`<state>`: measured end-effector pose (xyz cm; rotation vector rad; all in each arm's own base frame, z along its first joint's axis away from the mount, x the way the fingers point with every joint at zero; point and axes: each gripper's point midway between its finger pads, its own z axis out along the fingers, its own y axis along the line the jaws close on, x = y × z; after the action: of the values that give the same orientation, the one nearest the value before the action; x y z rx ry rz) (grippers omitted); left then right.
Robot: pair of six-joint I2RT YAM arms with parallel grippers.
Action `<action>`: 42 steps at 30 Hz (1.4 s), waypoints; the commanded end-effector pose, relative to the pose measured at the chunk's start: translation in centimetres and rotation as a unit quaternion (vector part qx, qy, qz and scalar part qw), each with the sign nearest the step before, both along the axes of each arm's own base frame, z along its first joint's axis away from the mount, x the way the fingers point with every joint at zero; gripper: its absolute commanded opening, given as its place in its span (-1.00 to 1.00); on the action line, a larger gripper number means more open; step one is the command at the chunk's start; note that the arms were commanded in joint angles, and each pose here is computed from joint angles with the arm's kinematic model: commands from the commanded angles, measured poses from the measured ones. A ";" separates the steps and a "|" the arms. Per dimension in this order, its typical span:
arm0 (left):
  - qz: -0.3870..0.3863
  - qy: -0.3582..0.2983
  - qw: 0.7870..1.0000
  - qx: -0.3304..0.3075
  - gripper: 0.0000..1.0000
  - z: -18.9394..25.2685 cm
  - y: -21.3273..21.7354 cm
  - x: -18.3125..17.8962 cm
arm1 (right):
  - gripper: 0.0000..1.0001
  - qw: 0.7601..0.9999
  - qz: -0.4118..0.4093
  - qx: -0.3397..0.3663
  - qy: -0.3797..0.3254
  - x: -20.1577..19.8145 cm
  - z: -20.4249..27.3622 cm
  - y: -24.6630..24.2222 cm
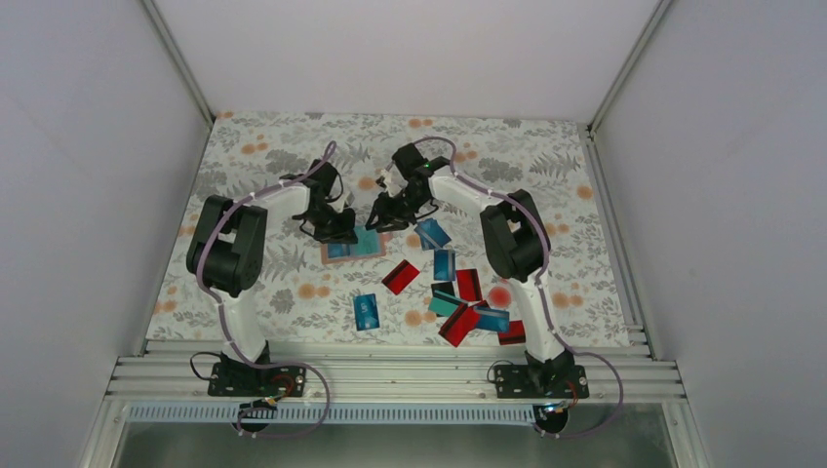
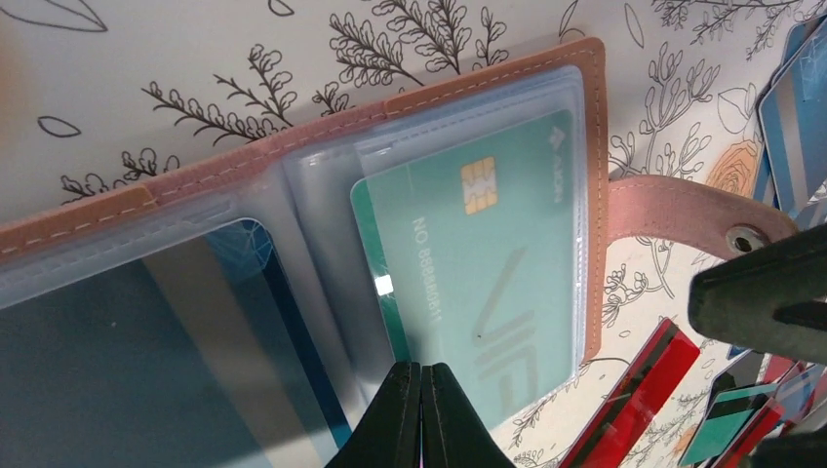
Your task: Put the credit cards into the card holder
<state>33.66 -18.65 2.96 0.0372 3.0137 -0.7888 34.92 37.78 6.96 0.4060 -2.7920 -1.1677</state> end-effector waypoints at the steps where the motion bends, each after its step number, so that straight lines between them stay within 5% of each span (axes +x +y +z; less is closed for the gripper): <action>1: -0.007 -0.002 1.000 0.012 -0.95 -0.9 0.1 -0.1 | -0.32 1.000 -0.009 -0.006 0.023 0.2 -1.8 -0.5; 29: -0.013 0.014 0.999 0.025 -0.95 -2.9 0.1 -1.1 | -0.27 0.998 0.001 0.024 0.062 -0.3 -3.3 0.8; 42: 0.002 -0.014 1.000 0.003 -0.95 0.0 -0.5 0.0 | -0.26 0.995 0.016 0.074 0.063 -0.8 -0.7 2.3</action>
<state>33.73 -19.05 2.07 0.0474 3.0094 -0.7799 34.26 38.72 4.39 0.3338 -2.6339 -1.2545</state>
